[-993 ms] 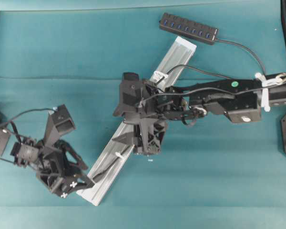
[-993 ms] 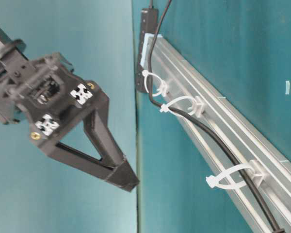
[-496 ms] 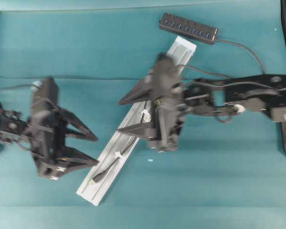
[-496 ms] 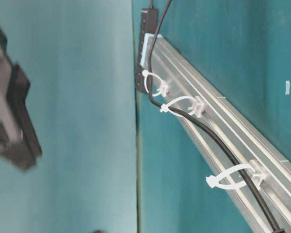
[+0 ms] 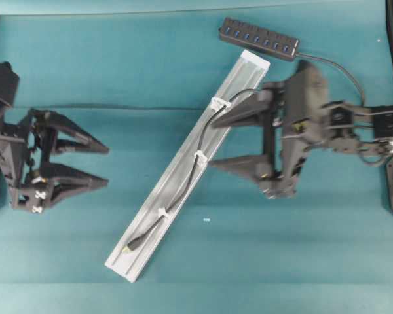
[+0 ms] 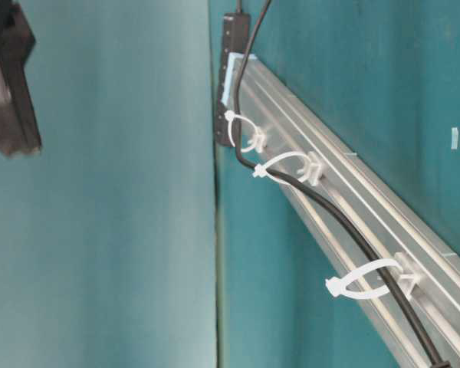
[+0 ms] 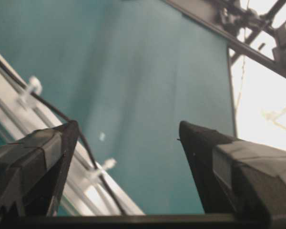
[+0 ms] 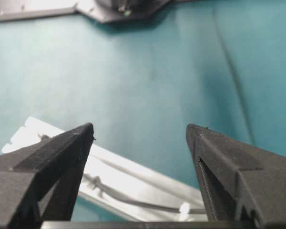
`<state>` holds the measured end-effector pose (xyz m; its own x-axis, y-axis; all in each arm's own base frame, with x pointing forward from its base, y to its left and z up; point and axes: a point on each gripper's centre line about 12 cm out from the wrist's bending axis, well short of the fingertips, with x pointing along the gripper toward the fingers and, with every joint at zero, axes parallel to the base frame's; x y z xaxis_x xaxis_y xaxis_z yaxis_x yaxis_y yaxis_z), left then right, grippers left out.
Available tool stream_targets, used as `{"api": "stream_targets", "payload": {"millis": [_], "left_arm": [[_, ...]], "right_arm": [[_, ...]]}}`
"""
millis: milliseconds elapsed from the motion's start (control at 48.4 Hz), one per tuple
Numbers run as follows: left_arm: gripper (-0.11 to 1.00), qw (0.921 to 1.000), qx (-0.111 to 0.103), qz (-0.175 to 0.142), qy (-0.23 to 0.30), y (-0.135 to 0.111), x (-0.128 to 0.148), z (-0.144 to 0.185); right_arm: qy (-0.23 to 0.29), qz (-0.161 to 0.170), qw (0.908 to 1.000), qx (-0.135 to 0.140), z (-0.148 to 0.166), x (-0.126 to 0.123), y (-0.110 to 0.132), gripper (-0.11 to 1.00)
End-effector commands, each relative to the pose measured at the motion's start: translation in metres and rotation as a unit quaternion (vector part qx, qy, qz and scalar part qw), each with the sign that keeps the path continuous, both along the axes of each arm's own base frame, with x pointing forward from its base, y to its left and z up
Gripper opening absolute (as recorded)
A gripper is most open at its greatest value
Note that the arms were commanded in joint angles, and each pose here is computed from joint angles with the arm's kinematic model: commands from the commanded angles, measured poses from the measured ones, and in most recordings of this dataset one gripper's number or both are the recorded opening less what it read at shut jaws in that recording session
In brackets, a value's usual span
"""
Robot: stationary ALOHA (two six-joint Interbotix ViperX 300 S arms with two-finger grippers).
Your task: Pass the USB cable through three rings with both arms.
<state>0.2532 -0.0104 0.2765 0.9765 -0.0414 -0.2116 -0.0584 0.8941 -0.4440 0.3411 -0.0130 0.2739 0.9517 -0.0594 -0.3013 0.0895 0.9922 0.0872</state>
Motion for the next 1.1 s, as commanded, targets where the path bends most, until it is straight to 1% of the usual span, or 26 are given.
{"api": "stream_targets", "payload": {"millis": [0, 21, 83, 165, 228, 331, 476, 600, 724, 786, 889, 972, 1075], "left_arm": [[0.93, 0.9995, 0.023, 0.000, -0.019, 0.003, 0.000, 0.010], [0.93, 0.9992, 0.034, 0.000, -0.021, 0.003, 0.000, 0.011], [0.93, 0.9981, 0.056, -0.002, -0.027, 0.005, -0.002, 0.014], [0.93, 0.9961, 0.079, -0.002, -0.039, 0.006, -0.006, 0.019], [0.93, 0.9946, 0.091, -0.002, -0.051, 0.007, -0.011, 0.024], [0.93, 0.9918, 0.105, 0.004, -0.073, 0.010, -0.022, 0.035], [0.93, 0.9904, 0.109, 0.010, -0.085, 0.012, -0.037, 0.045], [0.93, 0.9896, 0.122, 0.012, -0.075, 0.014, -0.048, 0.048], [0.93, 0.9870, 0.137, 0.012, -0.083, 0.014, -0.055, 0.054], [0.93, 0.9857, 0.143, 0.012, -0.088, 0.014, -0.057, 0.056], [0.93, 0.9844, 0.145, 0.018, -0.099, 0.016, -0.060, 0.058], [0.93, 0.9837, 0.145, 0.024, -0.103, 0.018, -0.062, 0.059], [0.92, 0.9829, 0.148, 0.027, -0.107, 0.019, -0.065, 0.060]], "right_arm": [[-0.033, -0.008, 0.9994, 0.003, 0.013, -0.009, -0.002, 0.85], [-0.038, -0.010, 0.9992, 0.002, 0.014, -0.012, -0.002, 0.85], [-0.052, -0.014, 0.9985, 0.001, 0.019, -0.021, -0.004, 0.85], [-0.065, -0.015, 0.9978, 0.001, 0.023, -0.032, -0.004, 0.85], [-0.073, -0.015, 0.9972, 0.001, 0.025, -0.041, -0.003, 0.85], [-0.091, -0.016, 0.9957, 0.005, 0.031, -0.059, -0.003, 0.85], [-0.129, -0.025, 0.9912, 0.019, 0.044, -0.089, -0.005, 0.85], [-0.139, -0.045, 0.9889, 0.027, 0.045, -0.113, -0.014, 0.85], [-0.109, -0.036, 0.9927, 0.035, 0.035, -0.128, -0.011, 0.85], [-0.081, -0.027, 0.9955, 0.041, 0.028, -0.131, -0.008, 0.85], [-0.052, -0.017, 0.9975, 0.045, 0.022, -0.135, -0.005, 0.85], [-0.050, -0.015, 0.9976, 0.045, 0.023, -0.137, -0.004, 0.85], [-0.054, -0.020, 0.9973, 0.045, 0.020, -0.143, -0.006, 0.85]]}}
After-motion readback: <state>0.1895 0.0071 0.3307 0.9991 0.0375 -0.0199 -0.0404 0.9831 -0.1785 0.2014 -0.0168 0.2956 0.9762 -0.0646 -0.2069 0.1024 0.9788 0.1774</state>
